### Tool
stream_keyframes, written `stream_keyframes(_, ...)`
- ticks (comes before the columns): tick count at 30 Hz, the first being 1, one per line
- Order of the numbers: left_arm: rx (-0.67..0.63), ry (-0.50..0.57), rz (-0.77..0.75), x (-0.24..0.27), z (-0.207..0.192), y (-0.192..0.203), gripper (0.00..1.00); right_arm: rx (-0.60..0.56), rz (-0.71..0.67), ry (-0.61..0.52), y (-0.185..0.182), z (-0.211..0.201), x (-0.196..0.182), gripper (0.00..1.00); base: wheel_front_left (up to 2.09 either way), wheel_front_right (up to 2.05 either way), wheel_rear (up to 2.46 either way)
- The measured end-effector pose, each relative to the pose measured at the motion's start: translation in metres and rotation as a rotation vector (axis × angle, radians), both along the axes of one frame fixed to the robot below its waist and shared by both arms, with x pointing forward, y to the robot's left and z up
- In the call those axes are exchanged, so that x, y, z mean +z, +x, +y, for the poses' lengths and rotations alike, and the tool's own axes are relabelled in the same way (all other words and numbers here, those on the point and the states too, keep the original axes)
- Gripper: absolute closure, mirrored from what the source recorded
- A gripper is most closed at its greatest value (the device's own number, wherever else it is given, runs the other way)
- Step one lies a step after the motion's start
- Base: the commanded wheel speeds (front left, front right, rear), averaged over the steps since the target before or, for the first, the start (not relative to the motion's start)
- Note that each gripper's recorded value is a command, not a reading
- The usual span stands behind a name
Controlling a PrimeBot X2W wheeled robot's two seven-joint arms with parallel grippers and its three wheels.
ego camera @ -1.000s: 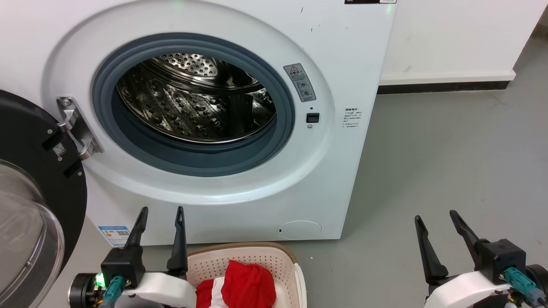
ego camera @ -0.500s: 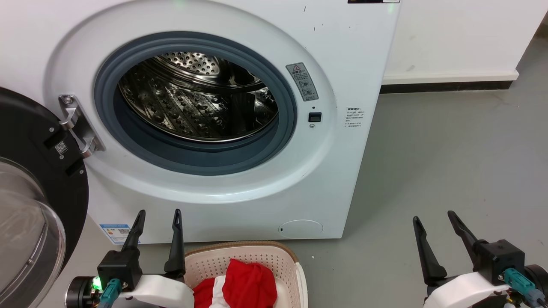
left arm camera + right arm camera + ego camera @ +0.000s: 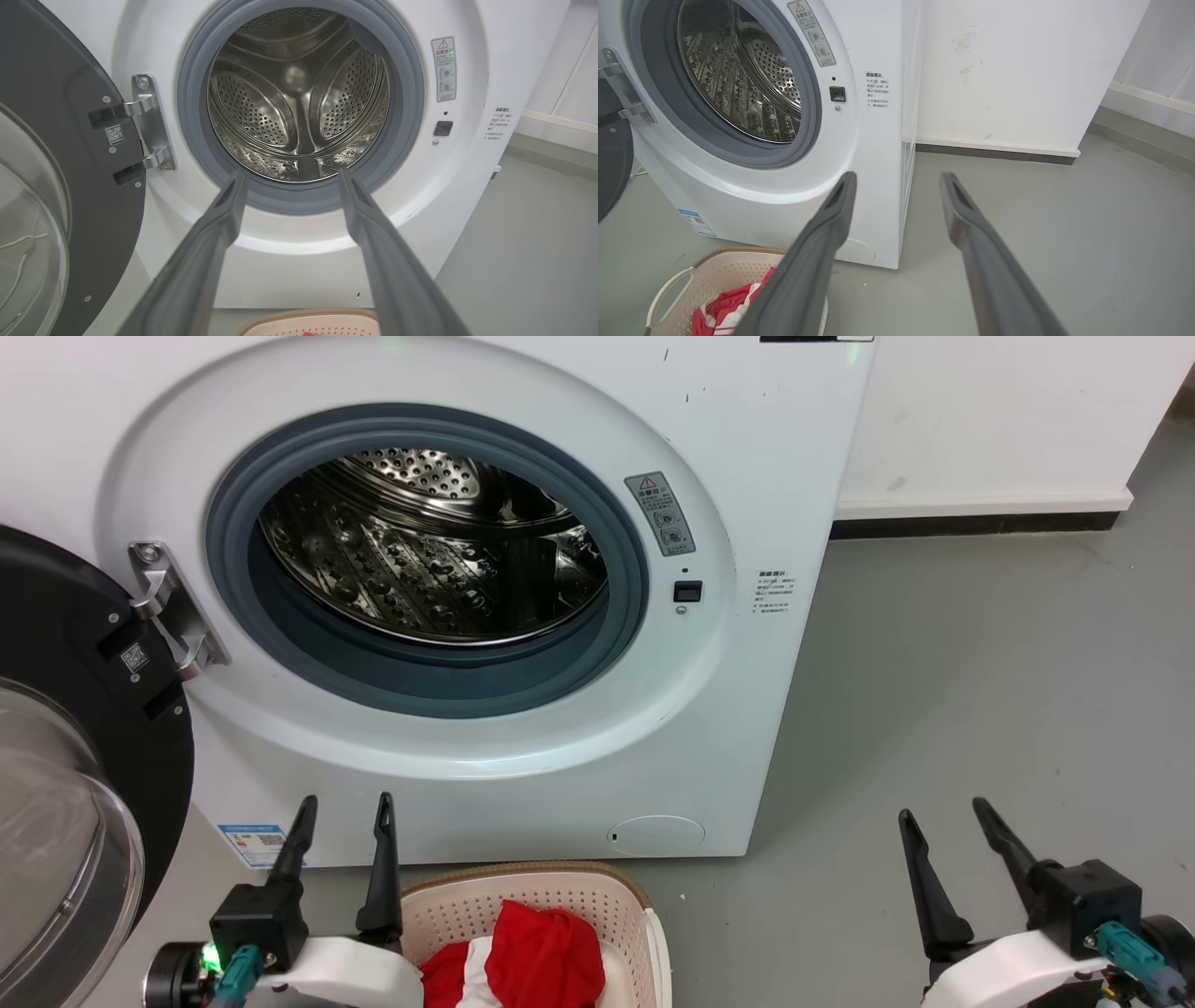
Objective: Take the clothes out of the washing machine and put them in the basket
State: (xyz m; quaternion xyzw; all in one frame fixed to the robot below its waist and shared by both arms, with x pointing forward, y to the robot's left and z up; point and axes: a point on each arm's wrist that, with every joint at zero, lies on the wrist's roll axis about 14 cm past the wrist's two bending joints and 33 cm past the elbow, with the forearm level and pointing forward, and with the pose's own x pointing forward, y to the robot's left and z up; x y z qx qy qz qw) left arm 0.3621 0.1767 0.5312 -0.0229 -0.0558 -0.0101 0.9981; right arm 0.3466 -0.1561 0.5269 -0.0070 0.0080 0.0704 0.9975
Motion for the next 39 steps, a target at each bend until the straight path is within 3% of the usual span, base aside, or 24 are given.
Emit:
stream_keyframes(1, 0.001, -0.003, 0.006, -0.002, 0.000, 0.000, 1.00, 0.000, 0.005, 0.000, 0.000, 0.000, -0.002, 1.00, 0.00, 0.00, 0.00)
stream_keyframes(4, 0.010, -0.022, 0.049, -0.014, 0.003, -0.002, 1.00, 0.002, 0.033, 0.017, -0.003, 0.001, -0.010, 1.00, 0.00, 0.00, 0.00)
stream_keyframes(12, 0.024, -0.225, 0.112, -0.026, 0.009, -0.001, 1.00, -0.006, 0.071, 0.237, -0.002, -0.002, -0.018, 1.00, 0.00, 0.00, 0.00)
stream_keyframes(39, 0.028, -0.671, 0.172, -0.036, 0.016, 0.007, 1.00, -0.036, 0.096, 0.698, 0.013, -0.012, -0.018, 1.00, 0.00, 0.00, 0.00)
